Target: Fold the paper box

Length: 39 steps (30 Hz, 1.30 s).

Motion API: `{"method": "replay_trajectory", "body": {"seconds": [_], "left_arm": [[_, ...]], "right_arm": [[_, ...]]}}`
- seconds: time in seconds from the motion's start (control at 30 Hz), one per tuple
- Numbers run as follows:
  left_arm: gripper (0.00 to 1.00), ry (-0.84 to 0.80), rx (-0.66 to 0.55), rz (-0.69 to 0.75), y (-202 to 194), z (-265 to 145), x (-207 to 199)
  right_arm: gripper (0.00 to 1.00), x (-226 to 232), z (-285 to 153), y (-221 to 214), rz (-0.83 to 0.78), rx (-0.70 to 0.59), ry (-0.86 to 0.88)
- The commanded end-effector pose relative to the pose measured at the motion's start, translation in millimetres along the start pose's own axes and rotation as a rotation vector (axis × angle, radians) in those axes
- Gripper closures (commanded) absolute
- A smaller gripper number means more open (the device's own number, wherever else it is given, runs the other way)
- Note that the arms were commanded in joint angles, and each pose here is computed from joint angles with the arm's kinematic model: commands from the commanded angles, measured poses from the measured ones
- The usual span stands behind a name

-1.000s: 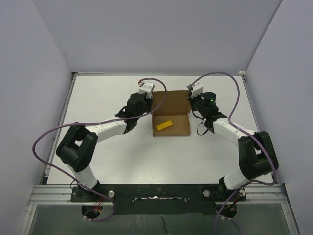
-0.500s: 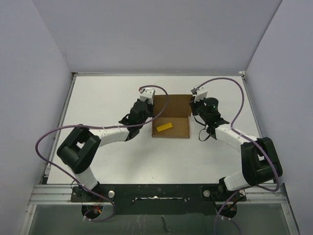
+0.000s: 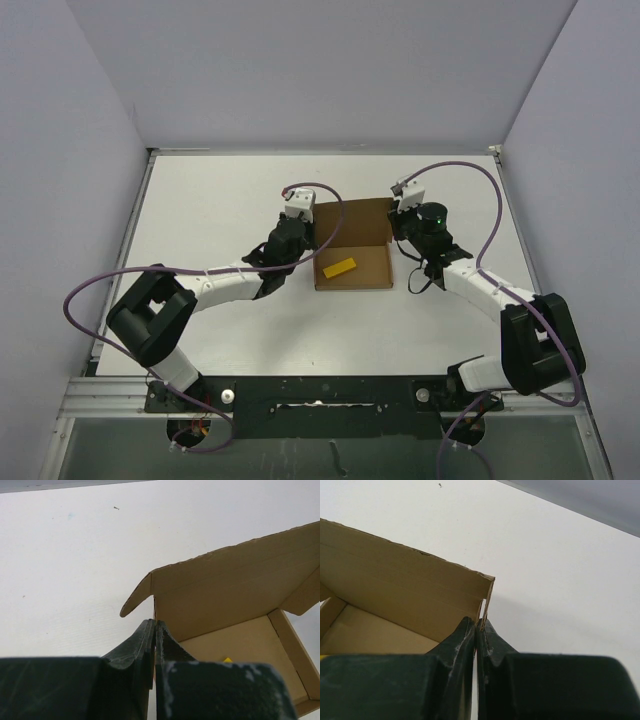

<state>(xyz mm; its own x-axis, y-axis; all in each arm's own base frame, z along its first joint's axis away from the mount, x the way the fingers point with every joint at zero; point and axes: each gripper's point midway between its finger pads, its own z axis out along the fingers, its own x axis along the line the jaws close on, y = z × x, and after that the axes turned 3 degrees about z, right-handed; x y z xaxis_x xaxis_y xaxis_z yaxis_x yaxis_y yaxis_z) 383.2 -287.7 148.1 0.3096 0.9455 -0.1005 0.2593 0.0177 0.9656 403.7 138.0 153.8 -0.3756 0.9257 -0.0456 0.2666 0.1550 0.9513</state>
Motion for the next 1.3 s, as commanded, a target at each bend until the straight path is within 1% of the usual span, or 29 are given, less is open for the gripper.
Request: {"method": "replay_trajectory", "body": {"seconds": [0.0, 0.23, 0.4, 0.57, 0.97, 1.17, 1.27], "left_arm": [[1.00, -0.086, 0.038, -0.034, -6, -21, -29], [1.00, -0.060, 0.056, -0.036, -16, -29, -31], [1.00, -0.051, 0.059, -0.035, -18, -33, -32], [1.00, -0.046, 0.072, -0.033, -24, -37, -34], [1.00, -0.048, 0.084, -0.034, -29, -44, -39], [1.00, -0.053, 0.088, -0.036, -29, -46, -40], [1.00, -0.053, 0.089, -0.033, -29, -46, -40]], "right_arm": [[0.97, 31, -10, 11, -0.003, -0.031, 0.104], [0.97, 31, -21, 2, -0.024, 0.011, 0.106], [0.93, 32, -28, -5, -0.040, 0.043, 0.114], [0.93, 32, -34, -7, -0.042, 0.063, 0.119], [0.94, 38, -48, -14, -0.014, 0.111, 0.151], [0.95, 44, -47, -7, 0.034, 0.099, 0.171], [0.97, 45, -42, -2, 0.036, 0.087, 0.170]]}}
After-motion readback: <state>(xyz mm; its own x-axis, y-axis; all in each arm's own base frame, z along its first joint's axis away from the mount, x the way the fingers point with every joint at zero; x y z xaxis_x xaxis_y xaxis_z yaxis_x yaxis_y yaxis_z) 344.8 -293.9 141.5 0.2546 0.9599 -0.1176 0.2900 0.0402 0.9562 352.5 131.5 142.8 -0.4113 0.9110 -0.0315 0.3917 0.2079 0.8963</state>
